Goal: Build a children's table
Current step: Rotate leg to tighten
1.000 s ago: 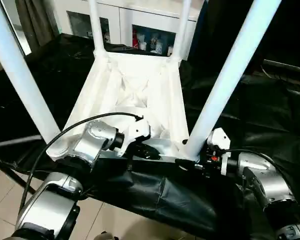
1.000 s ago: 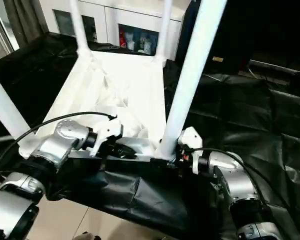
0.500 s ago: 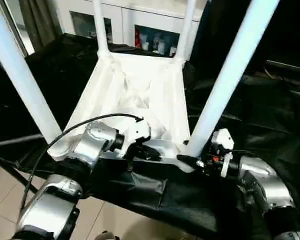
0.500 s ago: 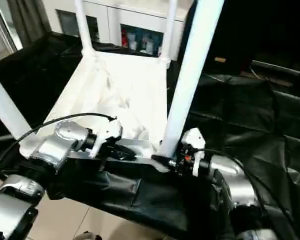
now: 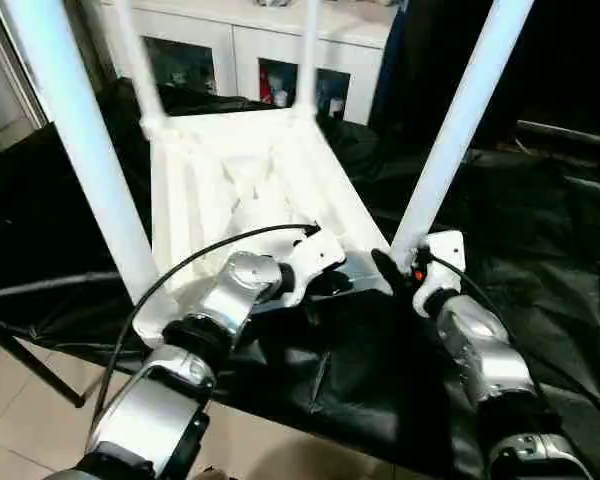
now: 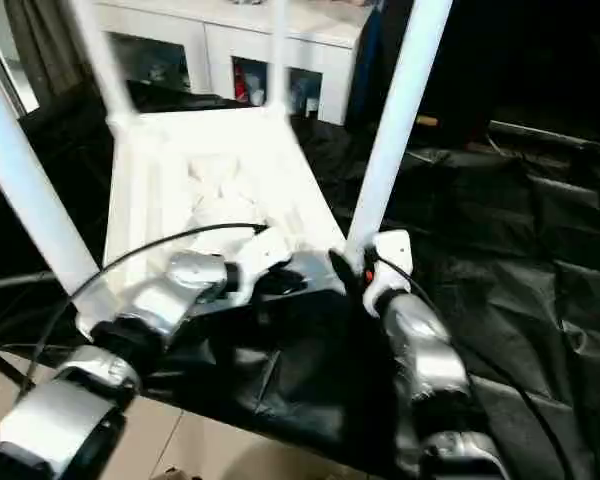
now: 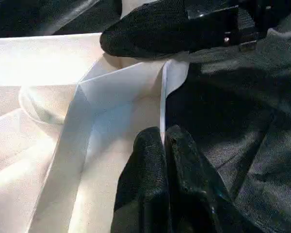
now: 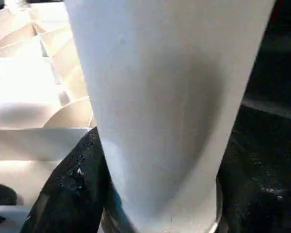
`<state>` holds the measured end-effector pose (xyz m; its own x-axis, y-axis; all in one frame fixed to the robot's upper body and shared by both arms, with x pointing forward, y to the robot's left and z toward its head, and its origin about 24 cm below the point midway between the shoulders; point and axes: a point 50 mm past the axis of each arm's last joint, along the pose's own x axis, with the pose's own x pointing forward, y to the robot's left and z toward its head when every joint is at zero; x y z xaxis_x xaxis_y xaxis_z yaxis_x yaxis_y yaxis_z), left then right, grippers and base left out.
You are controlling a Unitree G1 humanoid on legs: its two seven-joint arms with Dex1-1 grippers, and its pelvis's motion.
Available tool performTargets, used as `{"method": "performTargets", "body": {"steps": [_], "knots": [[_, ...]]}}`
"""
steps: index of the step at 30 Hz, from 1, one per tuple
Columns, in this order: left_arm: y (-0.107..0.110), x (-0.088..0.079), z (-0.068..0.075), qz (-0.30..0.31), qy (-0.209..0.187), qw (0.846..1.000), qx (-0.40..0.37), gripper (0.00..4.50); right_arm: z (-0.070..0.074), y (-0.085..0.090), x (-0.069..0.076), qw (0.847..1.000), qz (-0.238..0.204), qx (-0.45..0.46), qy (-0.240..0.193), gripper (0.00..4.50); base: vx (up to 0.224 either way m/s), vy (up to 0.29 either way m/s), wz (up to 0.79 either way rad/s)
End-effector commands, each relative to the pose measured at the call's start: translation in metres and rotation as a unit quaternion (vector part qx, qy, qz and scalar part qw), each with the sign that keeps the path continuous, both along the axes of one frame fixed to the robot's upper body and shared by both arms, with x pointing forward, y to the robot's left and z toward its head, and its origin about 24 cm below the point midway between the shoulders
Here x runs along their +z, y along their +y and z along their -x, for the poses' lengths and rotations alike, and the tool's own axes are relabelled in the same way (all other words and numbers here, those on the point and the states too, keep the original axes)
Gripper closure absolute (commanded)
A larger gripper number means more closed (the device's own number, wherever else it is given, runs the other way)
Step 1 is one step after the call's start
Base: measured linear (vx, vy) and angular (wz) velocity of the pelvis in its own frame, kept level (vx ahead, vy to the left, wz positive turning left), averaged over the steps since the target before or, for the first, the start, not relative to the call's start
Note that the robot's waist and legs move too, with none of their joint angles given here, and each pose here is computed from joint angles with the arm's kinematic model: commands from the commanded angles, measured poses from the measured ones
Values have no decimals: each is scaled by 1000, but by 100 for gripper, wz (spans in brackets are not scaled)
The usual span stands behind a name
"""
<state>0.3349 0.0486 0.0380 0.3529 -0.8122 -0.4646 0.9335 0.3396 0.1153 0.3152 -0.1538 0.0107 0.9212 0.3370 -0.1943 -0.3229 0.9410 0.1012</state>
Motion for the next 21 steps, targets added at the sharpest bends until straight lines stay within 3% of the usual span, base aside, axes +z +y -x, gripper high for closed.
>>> {"method": "performTargets", "body": {"steps": [1, 6, 7, 9, 10, 12, 14, 21], "knots": [[-26, 3, 6, 34, -1, 999, -25, 450, 8, 35, -13, 996, 7, 81, 22, 133, 0, 0, 0], [-15, 2, 6, 27, 15, 999, -41, 450, 7, 33, -6, 991, 13, 136, 1, 101, 0, 0, 0], [-3, 2, 7, 21, 29, 997, -63, 450, 11, 25, -1, 980, 1, 198, -3, 101, 0, 0, 0], [2, 3, 7, 19, 36, 996, -75, 450, 14, 21, 1, 974, -7, 225, -4, 101, 0, 0, 0], [14, 4, 9, 16, 49, 994, -101, 450, 24, 15, 6, 957, -18, 288, -7, 101, 0, 0, 0], [17, 5, 9, 16, 53, 993, -107, 450, 27, 13, 8, 951, -20, 309, -6, 101, 0, 0, 0], [28, 6, 9, 12, 62, 991, -119, 450, 37, 8, 9, 932, -12, 363, 2, 101, 0, 0, 0], [55, 8, 12, -9, 87, 985, -152, 450, 43, -8, 11, 911, -2, 412, 14, 101, 0, 0, 0]]}}
